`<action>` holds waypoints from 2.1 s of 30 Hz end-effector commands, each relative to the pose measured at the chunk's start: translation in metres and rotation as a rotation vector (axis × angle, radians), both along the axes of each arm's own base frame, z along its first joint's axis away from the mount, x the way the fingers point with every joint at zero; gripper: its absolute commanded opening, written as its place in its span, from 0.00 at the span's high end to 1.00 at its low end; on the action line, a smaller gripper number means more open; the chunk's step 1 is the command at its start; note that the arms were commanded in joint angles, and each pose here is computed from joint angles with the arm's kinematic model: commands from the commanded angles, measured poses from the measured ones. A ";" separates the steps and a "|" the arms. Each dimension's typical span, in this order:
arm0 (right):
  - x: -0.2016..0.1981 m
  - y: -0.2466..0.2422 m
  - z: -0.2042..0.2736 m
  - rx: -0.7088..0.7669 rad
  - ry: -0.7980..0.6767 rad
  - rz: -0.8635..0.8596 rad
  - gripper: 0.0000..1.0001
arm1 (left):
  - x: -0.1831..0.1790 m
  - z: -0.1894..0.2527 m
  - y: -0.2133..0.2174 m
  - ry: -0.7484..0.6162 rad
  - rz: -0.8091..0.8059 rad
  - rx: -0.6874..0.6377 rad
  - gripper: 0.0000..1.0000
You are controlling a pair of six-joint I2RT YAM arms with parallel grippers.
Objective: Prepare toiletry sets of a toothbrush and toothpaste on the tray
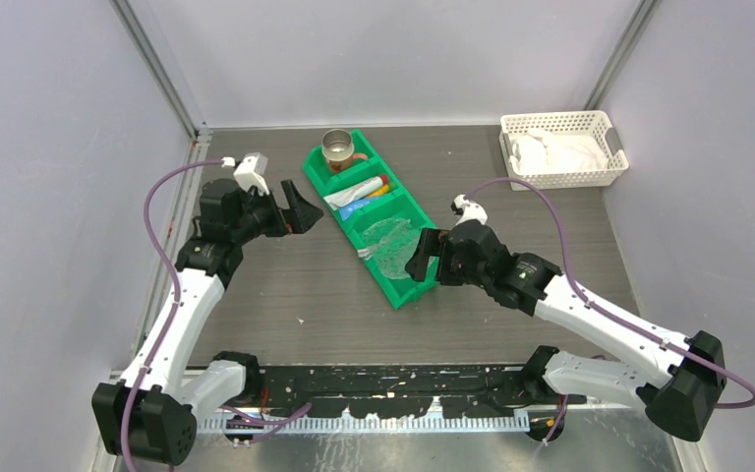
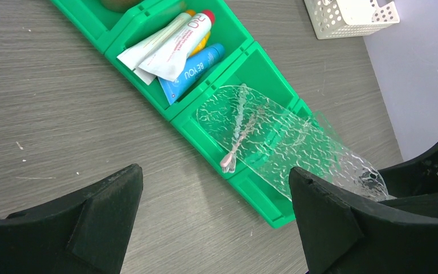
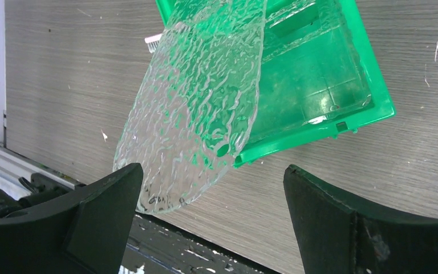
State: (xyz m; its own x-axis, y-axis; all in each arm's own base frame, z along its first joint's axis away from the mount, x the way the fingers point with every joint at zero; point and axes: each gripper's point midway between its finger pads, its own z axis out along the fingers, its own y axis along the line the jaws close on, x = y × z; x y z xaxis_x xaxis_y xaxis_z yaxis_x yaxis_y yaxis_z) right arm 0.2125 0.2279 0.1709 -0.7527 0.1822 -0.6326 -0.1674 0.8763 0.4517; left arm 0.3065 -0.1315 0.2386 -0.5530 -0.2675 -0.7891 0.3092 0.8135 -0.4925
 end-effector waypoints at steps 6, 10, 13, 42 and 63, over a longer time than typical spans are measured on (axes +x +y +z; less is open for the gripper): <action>0.012 0.011 0.024 0.154 -0.051 -0.079 0.08 | 0.004 0.013 -0.003 -0.046 -0.011 0.010 0.00; 0.010 0.029 0.024 0.227 0.008 -0.065 0.09 | 0.004 0.012 -0.006 -0.042 -0.015 0.007 0.00; 0.011 0.044 0.023 0.298 0.046 -0.060 0.10 | 0.004 0.011 -0.007 -0.037 -0.018 0.008 0.00; 0.008 0.019 0.093 0.267 -0.057 -0.074 0.99 | 0.002 0.014 -0.006 -0.040 -0.015 0.004 0.00; -0.068 0.105 0.032 0.422 0.200 0.591 0.99 | 0.002 0.007 -0.011 -0.022 -0.018 -0.007 0.00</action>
